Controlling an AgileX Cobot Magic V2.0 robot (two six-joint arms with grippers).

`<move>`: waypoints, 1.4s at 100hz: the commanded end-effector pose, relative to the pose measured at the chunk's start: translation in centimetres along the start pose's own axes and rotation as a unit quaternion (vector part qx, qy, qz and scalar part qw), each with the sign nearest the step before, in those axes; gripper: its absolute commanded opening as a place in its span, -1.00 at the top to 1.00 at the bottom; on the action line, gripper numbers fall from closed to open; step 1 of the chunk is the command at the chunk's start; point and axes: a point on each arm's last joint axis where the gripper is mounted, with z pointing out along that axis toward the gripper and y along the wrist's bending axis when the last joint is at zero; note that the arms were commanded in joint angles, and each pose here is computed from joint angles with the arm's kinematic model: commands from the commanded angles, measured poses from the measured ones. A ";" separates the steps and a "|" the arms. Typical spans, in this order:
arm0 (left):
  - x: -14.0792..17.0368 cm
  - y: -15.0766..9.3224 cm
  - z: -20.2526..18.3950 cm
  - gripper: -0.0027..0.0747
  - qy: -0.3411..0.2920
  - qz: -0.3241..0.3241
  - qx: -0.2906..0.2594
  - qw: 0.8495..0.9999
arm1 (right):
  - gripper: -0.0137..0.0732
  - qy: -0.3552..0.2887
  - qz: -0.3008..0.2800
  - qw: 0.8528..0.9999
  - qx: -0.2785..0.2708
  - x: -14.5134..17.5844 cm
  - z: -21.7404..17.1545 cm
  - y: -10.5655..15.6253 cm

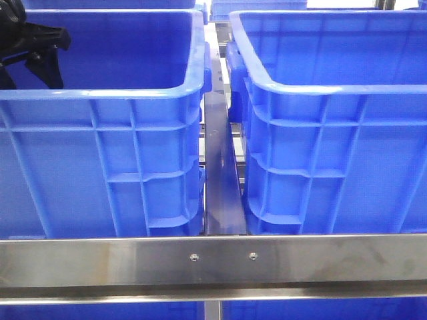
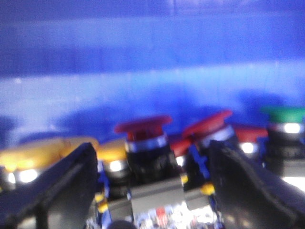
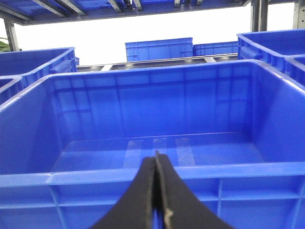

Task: Pick red and yellow buttons and place in box
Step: 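Lower the left gripper and close it on the red-capped button, then lift the red-capped button out of the bin with the left gripper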

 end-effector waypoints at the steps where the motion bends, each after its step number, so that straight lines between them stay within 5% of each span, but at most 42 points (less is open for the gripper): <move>1: -1.9 -0.1 -2.4 -0.21 -0.068 -0.008 0.005 0.998 | 0.84 -0.053 -0.004 0.999 -0.007 -1.0 -0.2 0.1; 118: -0.9 0.5 1.4 -0.20 -0.021 -0.014 -0.001 1.000 | 0.84 -0.053 -0.004 0.999 -0.007 -1.0 -0.2 0.1; 128: -0.9 0.5 1.4 0.00 -0.021 -0.014 -0.001 1.000 | 0.84 -0.053 -0.004 0.999 -0.007 -1.0 -0.2 0.1; 140: -0.9 0.5 1.4 0.46 -0.021 -0.014 -0.001 1.000 | 0.84 -0.053 -0.004 0.999 -0.007 -1.0 -0.2 0.1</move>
